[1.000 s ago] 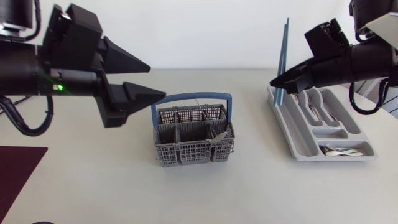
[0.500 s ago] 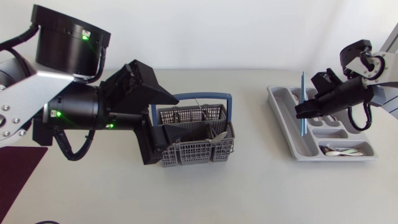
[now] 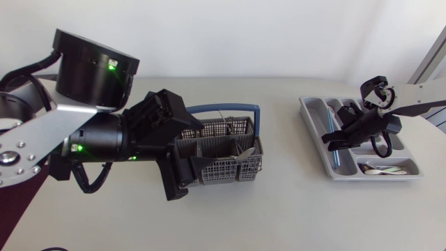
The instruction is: Sort the cutlery from the basket into the organizer compartments.
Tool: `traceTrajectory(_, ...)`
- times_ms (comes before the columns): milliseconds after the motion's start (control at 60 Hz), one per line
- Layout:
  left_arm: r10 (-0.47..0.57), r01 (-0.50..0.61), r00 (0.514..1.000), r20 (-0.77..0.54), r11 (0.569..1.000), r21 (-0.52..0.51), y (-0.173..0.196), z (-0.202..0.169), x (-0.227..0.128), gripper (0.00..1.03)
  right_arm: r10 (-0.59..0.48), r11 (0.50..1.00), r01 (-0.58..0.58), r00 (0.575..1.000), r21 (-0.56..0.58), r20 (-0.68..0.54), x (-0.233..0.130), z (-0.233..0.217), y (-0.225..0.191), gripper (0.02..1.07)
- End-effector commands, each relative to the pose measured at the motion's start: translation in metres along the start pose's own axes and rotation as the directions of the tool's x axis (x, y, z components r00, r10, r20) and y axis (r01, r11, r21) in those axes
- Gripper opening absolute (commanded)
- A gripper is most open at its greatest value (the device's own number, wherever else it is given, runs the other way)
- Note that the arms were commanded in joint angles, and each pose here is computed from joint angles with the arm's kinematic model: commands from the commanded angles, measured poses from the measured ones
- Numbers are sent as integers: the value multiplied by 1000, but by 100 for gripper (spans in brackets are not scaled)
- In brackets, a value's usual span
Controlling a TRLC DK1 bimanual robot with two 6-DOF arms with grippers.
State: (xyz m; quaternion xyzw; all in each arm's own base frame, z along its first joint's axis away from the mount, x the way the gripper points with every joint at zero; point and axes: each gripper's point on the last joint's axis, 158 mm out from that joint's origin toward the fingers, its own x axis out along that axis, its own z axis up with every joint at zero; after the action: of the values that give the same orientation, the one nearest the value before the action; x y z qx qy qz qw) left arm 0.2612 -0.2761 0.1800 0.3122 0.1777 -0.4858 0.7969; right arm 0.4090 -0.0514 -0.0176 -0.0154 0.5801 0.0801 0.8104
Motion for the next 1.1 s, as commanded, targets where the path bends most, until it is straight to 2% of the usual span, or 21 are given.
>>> traceTrajectory(0, -16, 16, 1000, -17, 1000, 21, -9, -7, 7, 86, -10, 1000, 10, 1000, 29, -19, 16, -3, -7, 18)
traceTrajectory(150, -17, 18, 1000, -19, 1000, 25, -10, -7, 10, 86, -11, 999, 11, 1000, 37, -18, 22, -3, -8, 41)
traceTrajectory(283, -29, 30, 999, -27, 999, 36, -17, -7, 15, 86, -17, 999, 17, 1000, 33, 1, 16, 1, -8, 55)
traceTrajectory(433, -25, 27, 999, -24, 998, 53, -22, -5, 20, 86, -53, 998, 51, 995, 19, 84, -15, 9, -8, 74)
traceTrajectory(500, -19, 21, 1000, -21, 998, 62, -23, -4, 22, 86, -63, 998, 63, 989, 3, 133, -37, 14, -5, 79)
traceTrajectory(633, -14, 16, 1000, -21, 996, 84, -26, -1, 28, 86, -80, 994, 96, 969, -57, 232, -72, 16, 9, 87)
traceTrajectory(750, -23, 28, 999, -49, 995, 91, -32, -2, 41, 83, -74, 991, 101, 955, -82, 288, -92, 13, 21, 88)
traceTrajectory(833, -29, 32, 998, -62, 998, 57, -30, 3, 51, 82, -54, 992, 86, 953, -92, 299, -96, 9, 29, 88)
traceTrajectory(983, -55, 53, 992, -110, 998, -21, -24, 13, 69, 71, -32, 992, 68, 953, -109, 301, -97, -1, 39, 88)
traceTrajectory(1083, -58, 51, 991, -124, 997, -51, -17, 20, 76, 68, -16, 992, 54, 953, -117, 303, -98, -6, 44, 88)
